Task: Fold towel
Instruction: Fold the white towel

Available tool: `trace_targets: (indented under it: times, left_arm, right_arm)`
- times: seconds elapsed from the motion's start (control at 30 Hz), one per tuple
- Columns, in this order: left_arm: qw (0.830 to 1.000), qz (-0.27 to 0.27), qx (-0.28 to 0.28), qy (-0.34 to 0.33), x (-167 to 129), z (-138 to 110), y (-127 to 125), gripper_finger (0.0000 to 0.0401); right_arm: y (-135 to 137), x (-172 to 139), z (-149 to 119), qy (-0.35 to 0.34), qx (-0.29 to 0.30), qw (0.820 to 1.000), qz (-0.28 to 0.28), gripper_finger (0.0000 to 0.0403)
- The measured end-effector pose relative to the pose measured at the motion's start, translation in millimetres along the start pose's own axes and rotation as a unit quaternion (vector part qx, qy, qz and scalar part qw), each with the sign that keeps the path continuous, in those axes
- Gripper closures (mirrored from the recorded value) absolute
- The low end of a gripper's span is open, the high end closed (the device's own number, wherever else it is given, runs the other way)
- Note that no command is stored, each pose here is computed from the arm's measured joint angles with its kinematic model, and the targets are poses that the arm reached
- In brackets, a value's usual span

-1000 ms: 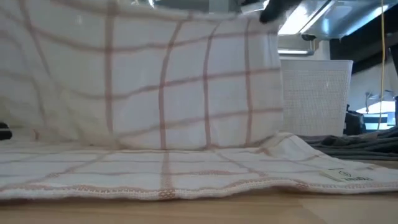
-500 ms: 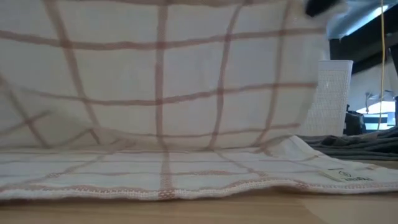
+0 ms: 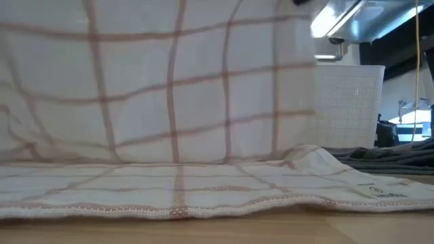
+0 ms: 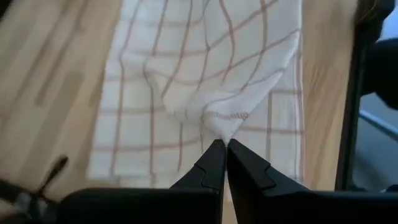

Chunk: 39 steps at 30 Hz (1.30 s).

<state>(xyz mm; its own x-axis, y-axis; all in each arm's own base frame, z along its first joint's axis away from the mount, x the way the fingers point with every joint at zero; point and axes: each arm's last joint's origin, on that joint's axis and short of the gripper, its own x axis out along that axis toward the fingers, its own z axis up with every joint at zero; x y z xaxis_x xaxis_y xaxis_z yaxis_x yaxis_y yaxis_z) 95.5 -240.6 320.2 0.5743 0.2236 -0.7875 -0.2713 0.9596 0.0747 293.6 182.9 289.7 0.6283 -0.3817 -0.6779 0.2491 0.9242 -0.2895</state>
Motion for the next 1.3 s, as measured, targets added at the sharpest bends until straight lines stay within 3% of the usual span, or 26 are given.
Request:
trace_targets:
  times: [0.27,0.4,0.77,1.0,1.3]
  left_arm:
    - [0.998,-0.036,0.010,-0.040,-21.4,29.0,45.2,0.0394]
    - [0.996,-0.072,-0.011,-0.047,-34.4,39.5,73.4,0.0394]
    - [0.984,-0.155,-0.049,-0.076,-59.8,51.9,146.0,0.0398]
    - [0.972,-0.199,-0.073,-0.100,-68.3,53.9,190.0,0.0397]
    - [0.959,-0.243,-0.113,-0.093,-71.6,51.7,224.2,0.0396]
  right_arm:
    - [-54.4,-20.2,51.5,-0.060,-0.005,0.997,-0.051,0.0393]
    - [-83.6,-27.1,71.7,-0.071,0.004,0.995,-0.067,0.0393]
    - [-143.3,-11.8,87.7,-0.052,0.029,0.992,-0.111,0.0393]
    - [-164.4,-6.5,92.0,-0.055,0.047,0.988,-0.134,0.0393]
    - [-175.6,-34.4,107.1,-0.112,0.066,0.980,-0.149,0.0393]
